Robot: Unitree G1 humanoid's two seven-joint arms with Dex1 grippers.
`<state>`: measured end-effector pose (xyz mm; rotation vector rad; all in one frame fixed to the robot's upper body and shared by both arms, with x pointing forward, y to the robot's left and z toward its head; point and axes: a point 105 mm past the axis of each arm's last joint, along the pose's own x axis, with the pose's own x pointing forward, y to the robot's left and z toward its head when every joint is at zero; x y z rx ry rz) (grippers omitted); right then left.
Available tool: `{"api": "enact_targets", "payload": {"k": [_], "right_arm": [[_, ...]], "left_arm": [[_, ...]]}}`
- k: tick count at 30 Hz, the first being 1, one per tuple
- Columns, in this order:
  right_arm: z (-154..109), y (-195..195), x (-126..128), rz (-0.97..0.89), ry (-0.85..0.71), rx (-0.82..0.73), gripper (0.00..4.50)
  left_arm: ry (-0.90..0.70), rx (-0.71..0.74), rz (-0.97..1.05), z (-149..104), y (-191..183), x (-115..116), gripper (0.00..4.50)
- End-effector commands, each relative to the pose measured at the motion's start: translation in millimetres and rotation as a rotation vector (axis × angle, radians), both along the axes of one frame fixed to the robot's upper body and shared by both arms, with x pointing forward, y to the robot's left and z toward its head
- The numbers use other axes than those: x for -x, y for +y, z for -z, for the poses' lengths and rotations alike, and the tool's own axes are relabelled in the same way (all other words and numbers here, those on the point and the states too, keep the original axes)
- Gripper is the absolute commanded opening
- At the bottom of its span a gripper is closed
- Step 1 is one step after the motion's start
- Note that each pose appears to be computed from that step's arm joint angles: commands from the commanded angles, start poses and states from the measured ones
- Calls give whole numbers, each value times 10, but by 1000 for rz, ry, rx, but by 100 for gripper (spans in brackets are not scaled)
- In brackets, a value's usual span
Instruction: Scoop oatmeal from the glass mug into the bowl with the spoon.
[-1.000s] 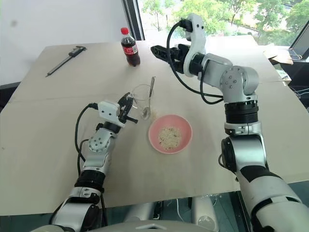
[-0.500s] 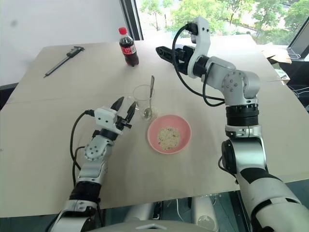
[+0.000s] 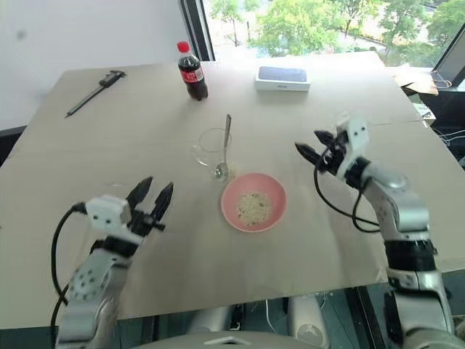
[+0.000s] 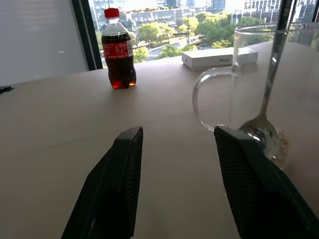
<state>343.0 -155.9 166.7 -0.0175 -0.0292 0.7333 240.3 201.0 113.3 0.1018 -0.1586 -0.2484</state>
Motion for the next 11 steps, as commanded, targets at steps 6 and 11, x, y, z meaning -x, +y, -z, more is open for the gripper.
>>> {"api": "enact_targets", "payload": {"k": [6, 11], "right_arm": [[585, -352, 597, -89, 94, 64, 340], [925, -593, 782, -70, 125, 143, 340]], "left_arm": [[177, -58, 62, 256, -6, 294, 233], [203, -77, 81, 319, -13, 347, 233]]}}
